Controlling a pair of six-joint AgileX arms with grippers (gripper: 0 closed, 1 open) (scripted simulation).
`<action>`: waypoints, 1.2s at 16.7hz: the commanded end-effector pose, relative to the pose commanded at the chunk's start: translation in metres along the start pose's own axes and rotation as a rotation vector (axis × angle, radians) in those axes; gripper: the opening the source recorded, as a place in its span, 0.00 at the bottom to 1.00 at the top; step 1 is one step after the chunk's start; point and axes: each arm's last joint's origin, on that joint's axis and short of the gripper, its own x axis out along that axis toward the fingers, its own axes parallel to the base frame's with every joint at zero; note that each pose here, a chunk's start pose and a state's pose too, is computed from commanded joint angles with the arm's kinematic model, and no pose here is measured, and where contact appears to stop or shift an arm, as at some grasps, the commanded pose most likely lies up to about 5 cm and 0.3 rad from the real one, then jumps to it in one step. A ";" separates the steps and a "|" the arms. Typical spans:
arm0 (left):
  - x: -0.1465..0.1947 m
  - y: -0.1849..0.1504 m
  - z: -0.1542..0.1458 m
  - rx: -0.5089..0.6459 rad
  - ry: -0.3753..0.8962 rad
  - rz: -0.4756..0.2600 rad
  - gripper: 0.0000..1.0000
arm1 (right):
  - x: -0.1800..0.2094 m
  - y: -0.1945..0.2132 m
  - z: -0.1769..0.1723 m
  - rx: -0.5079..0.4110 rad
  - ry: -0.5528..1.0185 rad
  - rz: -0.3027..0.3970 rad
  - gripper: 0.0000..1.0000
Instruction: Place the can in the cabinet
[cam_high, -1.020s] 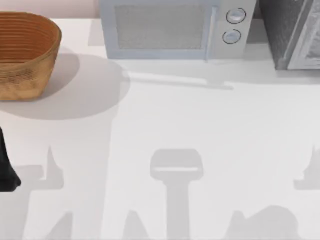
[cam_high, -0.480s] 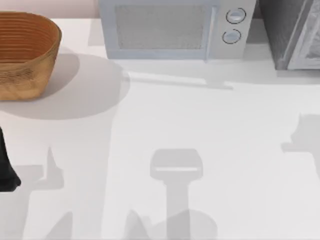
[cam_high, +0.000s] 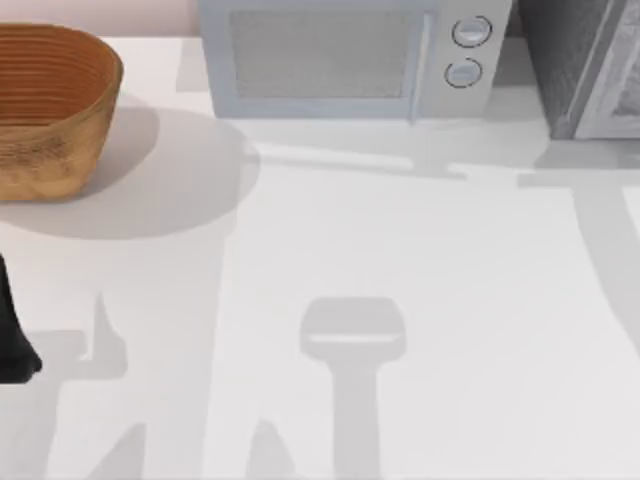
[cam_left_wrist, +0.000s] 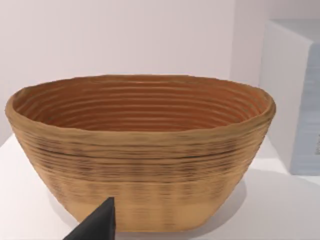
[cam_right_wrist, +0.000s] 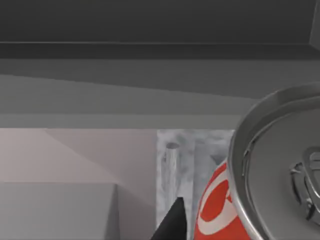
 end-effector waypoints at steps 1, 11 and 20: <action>0.000 0.000 0.000 0.000 0.000 0.000 1.00 | 0.010 0.003 0.014 0.001 -0.003 0.000 0.00; 0.000 0.000 0.000 0.000 0.000 0.000 1.00 | 0.057 0.021 0.060 0.008 -0.016 0.006 0.00; 0.000 0.000 0.000 0.000 0.000 0.000 1.00 | 0.097 0.024 0.075 0.002 0.000 0.003 0.00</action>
